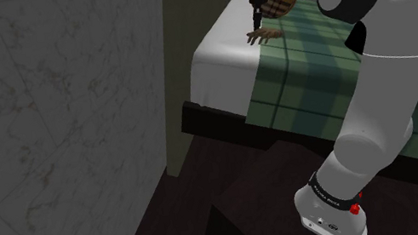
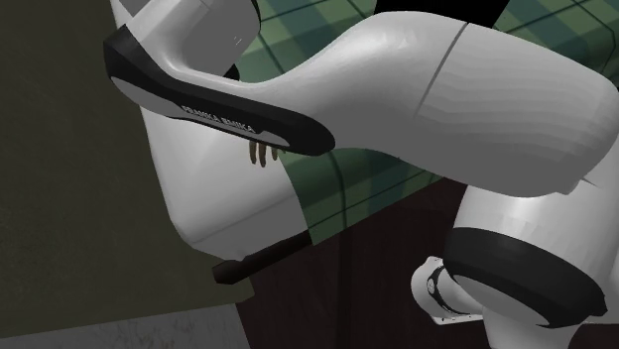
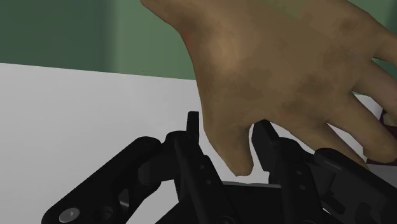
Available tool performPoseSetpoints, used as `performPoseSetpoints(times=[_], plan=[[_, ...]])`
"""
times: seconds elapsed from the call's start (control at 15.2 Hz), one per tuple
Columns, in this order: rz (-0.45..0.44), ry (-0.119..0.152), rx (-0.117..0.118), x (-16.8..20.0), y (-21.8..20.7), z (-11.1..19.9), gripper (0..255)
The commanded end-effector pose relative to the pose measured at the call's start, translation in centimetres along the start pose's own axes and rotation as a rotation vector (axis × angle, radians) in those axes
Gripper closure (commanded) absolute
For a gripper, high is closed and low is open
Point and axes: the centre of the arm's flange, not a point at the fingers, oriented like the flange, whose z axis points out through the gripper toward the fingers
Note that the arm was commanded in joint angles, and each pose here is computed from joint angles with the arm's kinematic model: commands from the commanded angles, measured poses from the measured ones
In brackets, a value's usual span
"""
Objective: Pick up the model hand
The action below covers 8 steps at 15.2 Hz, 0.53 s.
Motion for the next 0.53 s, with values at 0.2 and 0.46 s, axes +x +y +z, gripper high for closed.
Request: performPoseSetpoints(times=[0.2,0.46], plan=[[0.000,-0.002,0.003,-0.3,0.0,-1.4,255],[0.000,-0.002,0.003,-0.7,0.0,-3.5,255]])
